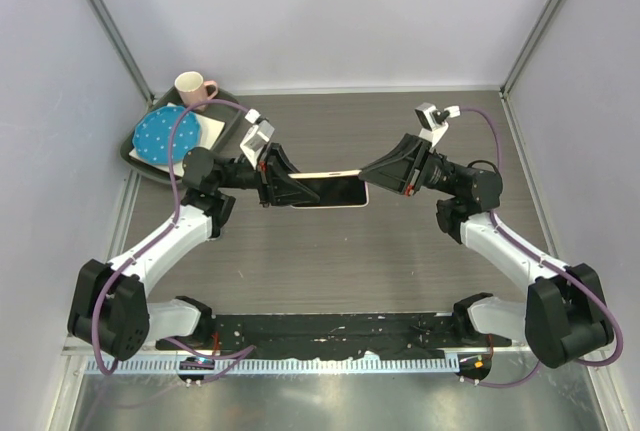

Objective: Take the phone out of the phone case
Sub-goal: Remove the phone case from the phone.

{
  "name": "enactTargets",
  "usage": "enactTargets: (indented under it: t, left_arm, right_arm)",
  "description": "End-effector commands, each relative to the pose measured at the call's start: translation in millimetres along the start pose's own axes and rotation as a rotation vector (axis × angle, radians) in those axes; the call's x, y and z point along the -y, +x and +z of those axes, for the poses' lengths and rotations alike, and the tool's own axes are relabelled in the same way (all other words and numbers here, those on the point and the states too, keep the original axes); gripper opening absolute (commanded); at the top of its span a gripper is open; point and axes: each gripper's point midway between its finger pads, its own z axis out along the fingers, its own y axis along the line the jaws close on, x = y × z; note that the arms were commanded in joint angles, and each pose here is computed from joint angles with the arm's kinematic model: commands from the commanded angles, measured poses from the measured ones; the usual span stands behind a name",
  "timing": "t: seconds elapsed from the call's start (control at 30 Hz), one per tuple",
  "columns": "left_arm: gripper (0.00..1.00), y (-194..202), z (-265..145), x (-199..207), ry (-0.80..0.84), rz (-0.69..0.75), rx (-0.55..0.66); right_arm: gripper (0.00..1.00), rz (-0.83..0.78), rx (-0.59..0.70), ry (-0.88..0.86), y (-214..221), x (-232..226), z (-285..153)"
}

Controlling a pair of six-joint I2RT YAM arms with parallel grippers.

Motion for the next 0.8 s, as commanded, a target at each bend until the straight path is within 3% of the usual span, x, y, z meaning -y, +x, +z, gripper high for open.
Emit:
enactTargets:
  t: [0.0,0.13,0.77]
  left_arm:
    - [0.00,-17.1,-0.4,8.0,0.001,0.116,0.032]
    - [0.00,-20.0,0.0,7.2,0.001,0.119,0.034]
    - [0.00,-22.9,3.0,18.0,0.055,0.157,0.008]
  right_arm:
    - [0.22,-0.061,0.047,-0.118,-14.7,-35.6,4.0]
    - [0.27,-0.034,0.047,-0.129,-18.4,-39.7,5.9]
    - [0.22,0.083,0.020,-0.119,-19.4,-30.3,10.1]
